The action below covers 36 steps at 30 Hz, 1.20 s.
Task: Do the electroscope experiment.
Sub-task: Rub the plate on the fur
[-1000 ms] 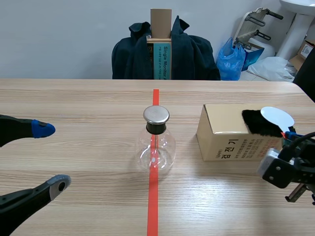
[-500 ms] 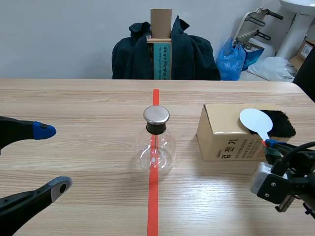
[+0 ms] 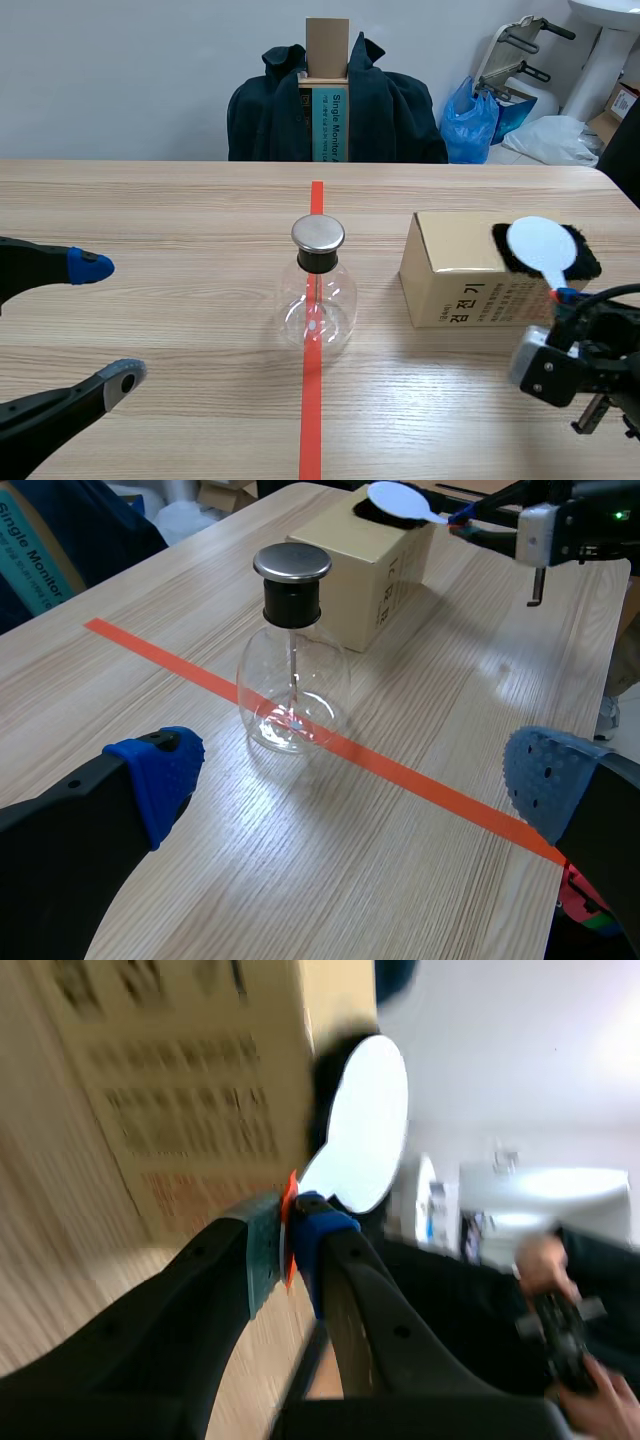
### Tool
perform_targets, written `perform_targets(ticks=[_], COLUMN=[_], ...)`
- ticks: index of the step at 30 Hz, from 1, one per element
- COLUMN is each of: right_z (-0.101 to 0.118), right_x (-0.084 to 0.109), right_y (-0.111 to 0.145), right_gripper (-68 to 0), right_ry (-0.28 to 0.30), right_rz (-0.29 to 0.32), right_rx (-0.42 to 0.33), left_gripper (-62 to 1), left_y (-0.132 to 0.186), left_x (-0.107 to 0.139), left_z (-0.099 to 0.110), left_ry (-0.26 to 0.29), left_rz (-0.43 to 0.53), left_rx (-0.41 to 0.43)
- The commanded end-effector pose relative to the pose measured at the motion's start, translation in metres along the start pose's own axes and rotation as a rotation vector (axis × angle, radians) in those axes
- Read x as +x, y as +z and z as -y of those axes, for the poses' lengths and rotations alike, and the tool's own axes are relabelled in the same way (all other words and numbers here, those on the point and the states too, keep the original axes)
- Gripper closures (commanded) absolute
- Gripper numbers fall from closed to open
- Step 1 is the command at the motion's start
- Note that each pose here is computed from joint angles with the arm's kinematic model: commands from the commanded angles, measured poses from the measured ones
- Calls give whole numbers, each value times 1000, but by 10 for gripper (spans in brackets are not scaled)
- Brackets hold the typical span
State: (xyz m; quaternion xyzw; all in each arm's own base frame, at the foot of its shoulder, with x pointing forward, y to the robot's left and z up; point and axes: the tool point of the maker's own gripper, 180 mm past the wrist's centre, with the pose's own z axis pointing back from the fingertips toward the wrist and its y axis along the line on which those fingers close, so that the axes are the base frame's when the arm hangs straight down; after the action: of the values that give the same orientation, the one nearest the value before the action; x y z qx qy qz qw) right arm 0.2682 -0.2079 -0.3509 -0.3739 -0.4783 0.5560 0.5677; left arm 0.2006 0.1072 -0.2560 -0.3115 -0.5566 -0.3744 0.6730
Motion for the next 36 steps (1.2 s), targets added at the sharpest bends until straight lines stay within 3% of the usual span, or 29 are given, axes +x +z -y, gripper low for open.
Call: perform_targets(ticks=[1,3,5,8,10,11,14,15,20,21,25,26,27,30,31,34,35,36], right_z=[6,7,5,6,8,9,11,10,13,13,8,7,7,6,7,8,8,8], right_x=[2,26,37,8,-5,-1,31,35,-9,-8,29,30,23,-15,-17,12,20,22], right_y=[0,2,3,-1,0,0,2,3,0,0,2,2,1,0,1,0,1,1], right_gripper=[-7,-7,-7,-7,-7,-7,-7,-7,-7,-7,-7,-7,-7,-7,-7,-7,-7,-7], right_ry=[8,-16,-25,7,14,6,-22,-23,19,15,-14,-14,-14,-3,-2,-11,-13,-14], right_rz=[45,170,209,26,-29,3,177,192,-48,-37,167,171,126,-81,-88,79,122,127], right_rx=[-5,-12,-8,-27,-31,-32,-44,-43,-60,-53,-24,-24,-24,-19,-19,-24,-25,-26], left_gripper=[-623,-623,-623,-623,-623,-623,-623,-623,-623,-623,-623,-623,-623,-623,-623,-623,-623,-623], left_y=[-2,-2,-2,-2,-2,-2,-2,-2,-2,-2,-2,-2,-2,-2,-2,-2,-2,-2], left_x=[7,7,7,7,7,7,7,7,7,7,7,7,7,7,6,6,6,6], left_z=[1,1,1,1,1,1,1,1,1,1,1,1,1,1,1,1,1,1], left_ry=[5,5,5,5,5,5,5,5,5,5,5,5,5,5,3,2,2,2], left_rz=[32,32,32,32,32,32,31,31,31,31,32,32,31,31,30,29,29,29], left_rx=[-2,-2,-2,-2,-2,-2,-2,-2,-2,-2,-2,-2,-2,-2,-3,-4,-4,-4])
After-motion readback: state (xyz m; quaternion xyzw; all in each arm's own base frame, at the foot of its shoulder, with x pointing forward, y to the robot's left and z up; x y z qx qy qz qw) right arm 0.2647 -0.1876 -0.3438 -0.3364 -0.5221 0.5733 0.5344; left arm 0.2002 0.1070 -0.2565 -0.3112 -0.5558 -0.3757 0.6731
